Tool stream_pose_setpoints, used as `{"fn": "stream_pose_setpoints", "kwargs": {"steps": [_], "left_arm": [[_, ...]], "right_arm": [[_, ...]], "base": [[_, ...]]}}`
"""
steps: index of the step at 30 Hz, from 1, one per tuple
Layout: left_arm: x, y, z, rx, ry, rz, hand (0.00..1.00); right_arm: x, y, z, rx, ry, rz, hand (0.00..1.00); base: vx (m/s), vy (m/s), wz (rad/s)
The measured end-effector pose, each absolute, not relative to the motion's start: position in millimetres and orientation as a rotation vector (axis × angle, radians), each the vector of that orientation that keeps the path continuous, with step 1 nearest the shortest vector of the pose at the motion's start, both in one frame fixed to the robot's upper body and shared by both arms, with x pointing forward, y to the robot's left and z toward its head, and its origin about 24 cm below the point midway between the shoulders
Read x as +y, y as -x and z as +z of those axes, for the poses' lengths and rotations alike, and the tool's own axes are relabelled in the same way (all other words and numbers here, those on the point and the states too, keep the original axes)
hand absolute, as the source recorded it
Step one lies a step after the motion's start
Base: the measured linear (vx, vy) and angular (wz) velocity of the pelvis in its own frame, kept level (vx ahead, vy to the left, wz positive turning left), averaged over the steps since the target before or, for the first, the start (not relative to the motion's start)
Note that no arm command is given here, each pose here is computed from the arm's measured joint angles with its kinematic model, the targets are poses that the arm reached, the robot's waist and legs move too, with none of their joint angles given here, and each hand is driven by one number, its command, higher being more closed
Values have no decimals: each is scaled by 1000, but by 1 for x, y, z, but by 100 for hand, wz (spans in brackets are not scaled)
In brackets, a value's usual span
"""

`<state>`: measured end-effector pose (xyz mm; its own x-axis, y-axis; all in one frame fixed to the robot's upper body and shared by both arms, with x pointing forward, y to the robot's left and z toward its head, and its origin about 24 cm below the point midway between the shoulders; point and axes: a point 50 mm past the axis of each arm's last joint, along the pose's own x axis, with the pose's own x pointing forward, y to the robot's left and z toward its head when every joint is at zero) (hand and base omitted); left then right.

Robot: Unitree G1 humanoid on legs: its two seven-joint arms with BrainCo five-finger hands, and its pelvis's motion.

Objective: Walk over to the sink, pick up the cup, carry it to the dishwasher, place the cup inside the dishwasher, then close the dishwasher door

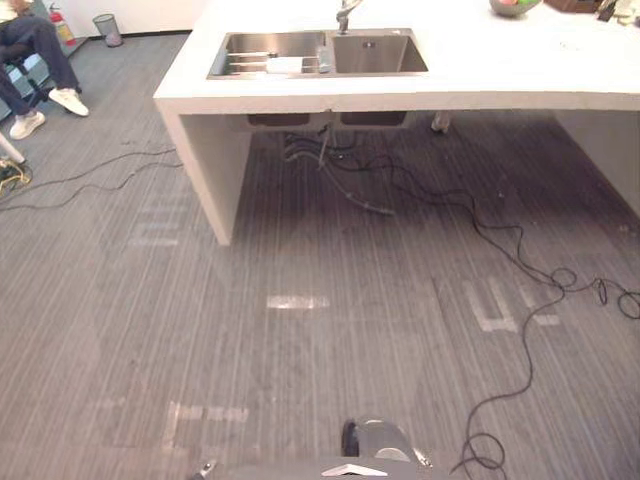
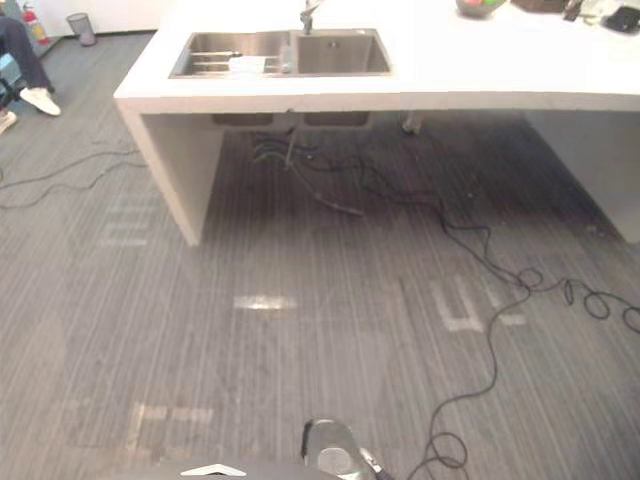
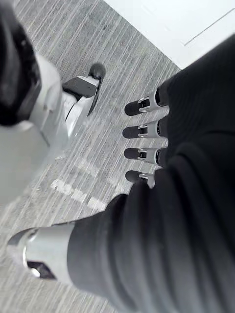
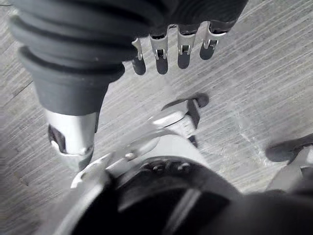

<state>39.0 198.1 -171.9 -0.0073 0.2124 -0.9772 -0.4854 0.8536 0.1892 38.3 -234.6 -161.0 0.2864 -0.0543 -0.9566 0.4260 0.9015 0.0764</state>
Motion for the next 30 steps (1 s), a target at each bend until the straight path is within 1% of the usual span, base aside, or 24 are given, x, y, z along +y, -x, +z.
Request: {"fn": "stream_pose_setpoints", "kwargs": {"steps": [3,5,9,11,12,14,16,18,19,21,22,23,24,25,27,28,29,30], "left_arm": [[206,-51,-168,1406,147,536,0],[207,-63,-165,1337,94,500,0],[204,-69,-164,1286,35,480,0],[212,-73,-161,1237,-13,511,0],[216,-78,-159,1208,-26,526,0],[224,-108,-148,1076,-70,546,0],[218,-123,-142,996,-91,532,0],[206,-127,-140,947,-97,512,0],[199,-131,-135,895,-98,507,0],[202,-138,-125,801,-109,546,0],[205,-143,-119,759,-116,581,0],[208,-153,-107,678,-138,644,0],[209,-160,-99,630,-140,666,0],[210,-173,-84,543,-145,693,0],[207,-214,-37,299,-120,727,0],[205,-228,-15,200,-109,727,0],[205,-236,-1,137,-109,729,0],[204,-248,29,12,-123,730,0]], "right_arm": [[-230,-42,-162,1233,-335,-312,0],[-230,-52,-161,1205,-336,-304,0],[-227,-69,-158,1112,-330,-296,0],[-221,-77,-156,1050,-291,-264,0],[-218,-78,-156,1044,-284,-251,0],[-210,-79,-157,1039,-274,-231,0],[-208,-80,-157,1042,-238,-205,0],[-208,-75,-158,1046,-210,-194,0],[-206,-66,-159,1053,-217,-209,0],[-204,-63,-159,1041,-209,-193,0],[-202,-60,-159,1025,-207,-185,0],[-203,-48,-158,1009,-190,-182,0],[-203,-40,-157,1011,-174,-180,0],[-204,-25,-156,1024,-155,-182,0],[-195,25,-153,1090,-140,-185,0],[-190,42,-151,1108,-144,-201,0],[-187,50,-150,1113,-142,-215,0],[-181,62,-148,1125,-148,-223,0]], "base": [[623,-241,-3],[433,-70,-32],[435,122,-88],[531,287,-113],[408,232,-38],[306,191,8],[394,257,2],[344,193,2],[356,142,0],[359,120,-24],[330,75,-51],[327,55,-42],[330,22,-19],[347,-8,33],[387,-56,95],[320,-84,103],[507,-158,93],[533,-183,81]]}}
